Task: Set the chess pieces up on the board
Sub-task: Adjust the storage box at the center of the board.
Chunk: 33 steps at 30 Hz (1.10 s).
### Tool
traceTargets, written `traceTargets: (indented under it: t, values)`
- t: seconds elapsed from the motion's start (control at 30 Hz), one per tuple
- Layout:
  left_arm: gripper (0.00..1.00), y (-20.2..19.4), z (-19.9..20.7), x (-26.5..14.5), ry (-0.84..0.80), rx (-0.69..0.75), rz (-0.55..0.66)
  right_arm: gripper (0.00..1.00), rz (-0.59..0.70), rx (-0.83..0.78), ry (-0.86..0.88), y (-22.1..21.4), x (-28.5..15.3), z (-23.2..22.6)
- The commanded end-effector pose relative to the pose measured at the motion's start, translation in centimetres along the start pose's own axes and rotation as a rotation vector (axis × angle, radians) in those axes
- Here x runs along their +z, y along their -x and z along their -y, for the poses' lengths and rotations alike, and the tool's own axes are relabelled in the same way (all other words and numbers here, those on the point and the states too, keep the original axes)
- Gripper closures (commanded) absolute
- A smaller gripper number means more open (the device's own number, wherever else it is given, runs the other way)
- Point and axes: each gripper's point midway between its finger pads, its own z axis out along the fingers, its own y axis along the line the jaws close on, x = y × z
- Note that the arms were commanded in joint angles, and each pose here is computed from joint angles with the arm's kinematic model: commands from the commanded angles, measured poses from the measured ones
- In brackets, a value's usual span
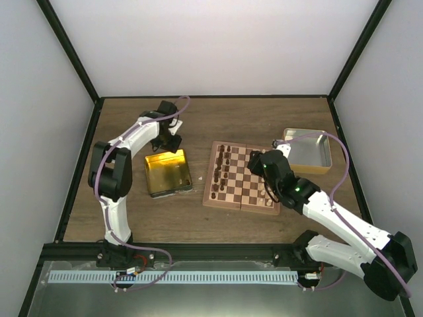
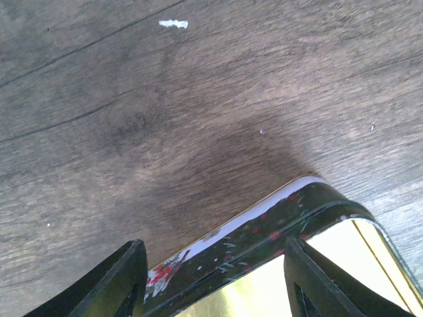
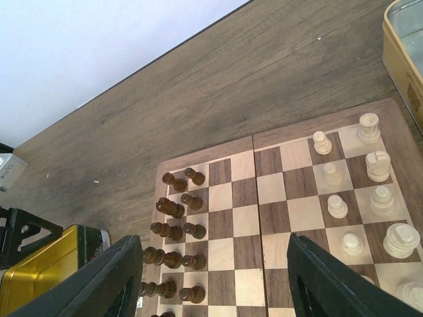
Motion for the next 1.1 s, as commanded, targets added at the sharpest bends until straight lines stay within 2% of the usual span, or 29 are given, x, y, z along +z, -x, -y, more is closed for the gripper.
traceTargets:
  t: [0.0, 0.17, 0.4, 0.57, 0.7, 0.83, 0.97, 1.07]
  values:
    - [0.42, -0.8, 0.0, 0.0, -0.05, 0.001, -0.031, 0.39, 0.022, 0.016, 0.021, 1.6, -0.8, -1.1]
    - [0.42, -1.1, -0.9, -0.1, -0.038, -0.083, -0.03, 0.39, 0.01, 0.014, 0.027, 1.5, -0.5, -1.5]
    - [0.62, -2.9, -1.6, 0.7, -0.045, -0.157, -0.09, 0.39, 0.008, 0.011, 0.036, 1.6, -0.7, -1.7]
    - [0.65, -2.4, -2.3, -1.5, -0.086, -0.21, -0.021, 0.39, 0.007, 0.01, 0.036, 1.6, -0.7, -1.7]
    - [0.72, -2.8, -2.9, -1.9, -0.1, -0.246, -0.006, 0.39, 0.0, 0.016, 0.041, 1.4, -0.7, -1.8]
    - [0.72, -3.1, -3.3, -1.7, -0.099, -0.27, -0.016, 0.4, -0.006, 0.017, 0.048, 1.4, -0.7, -2.0]
    - [0.57, -2.9, -3.3, -2.1, -0.101, -0.242, 0.001, 0.4, -0.002, 0.019, 0.042, 1.5, -0.9, -1.8]
    - [0.5, -2.7, -3.3, -2.7, -0.101, -0.218, 0.021, 0.4, -0.002, 0.024, 0.046, 1.5, -1.0, -1.8]
